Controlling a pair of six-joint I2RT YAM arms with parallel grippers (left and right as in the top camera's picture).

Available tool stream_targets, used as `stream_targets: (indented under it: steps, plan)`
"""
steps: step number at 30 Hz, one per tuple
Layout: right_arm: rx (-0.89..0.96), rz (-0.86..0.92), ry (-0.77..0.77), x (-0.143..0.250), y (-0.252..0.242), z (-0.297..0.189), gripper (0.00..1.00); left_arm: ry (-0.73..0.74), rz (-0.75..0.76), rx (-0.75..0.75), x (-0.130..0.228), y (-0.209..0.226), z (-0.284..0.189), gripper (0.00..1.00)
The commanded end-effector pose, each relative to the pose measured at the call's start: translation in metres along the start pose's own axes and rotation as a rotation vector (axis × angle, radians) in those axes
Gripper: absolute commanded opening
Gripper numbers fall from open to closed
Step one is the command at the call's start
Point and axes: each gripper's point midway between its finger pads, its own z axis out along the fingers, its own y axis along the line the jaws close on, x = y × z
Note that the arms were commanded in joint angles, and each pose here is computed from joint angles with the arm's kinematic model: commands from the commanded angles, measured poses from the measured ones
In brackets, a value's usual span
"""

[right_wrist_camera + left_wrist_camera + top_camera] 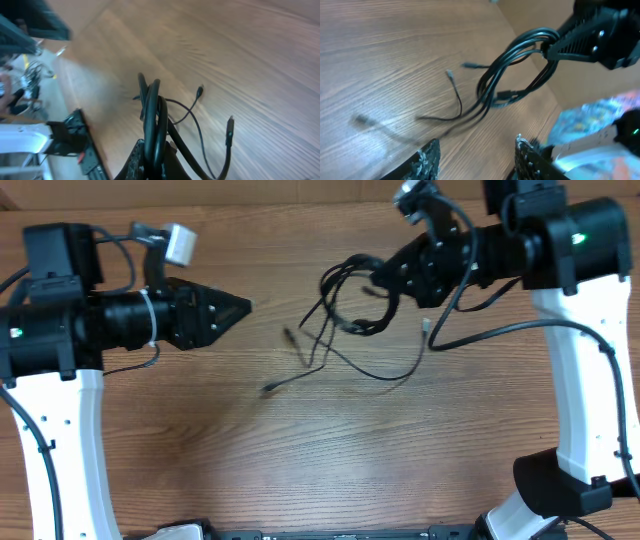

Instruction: Untangle cables

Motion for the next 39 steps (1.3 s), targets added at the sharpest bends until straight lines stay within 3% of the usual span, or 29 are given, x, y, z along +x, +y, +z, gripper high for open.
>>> stream_targets:
  steps: [1,9,25,27,31,36,38,39]
  plan:
    - [-0.069,-0.009,-0.026,-0.011,0.030,0.004,0.04,0.021,0.208,-0.009,0.002,-0.013,0.005,0.49]
    - [-0.251,-0.022,-0.023,-0.013,0.076,0.012,0.04,0.045,0.352,0.027,0.007,-0.025,0.013,0.51]
    - [-0.407,0.024,-0.033,-0.015,0.103,0.004,0.04,0.049,0.517,0.083,0.007,-0.041,0.025,0.53]
    - [-0.407,0.039,-0.030,-0.015,0.103,0.004,0.04,0.046,0.525,0.085,0.006,-0.042,0.025,0.49]
    - [-0.397,0.038,-0.028,-0.015,0.101,0.004,0.04,0.046,0.524,0.084,0.006,-0.041,0.026,0.33]
    - [-0.288,0.041,-0.007,-0.011,0.084,0.011,0.04,0.056,0.504,0.078,0.008,-0.040,0.026,0.25]
    - [-0.256,0.041,-0.001,-0.010,0.079,0.012,0.04,0.058,0.496,0.079,0.009,-0.040,0.025,0.08]
    - [-0.246,0.040,0.001,-0.009,0.077,0.013,0.04,0.058,0.487,0.081,0.009,-0.041,0.025,0.04]
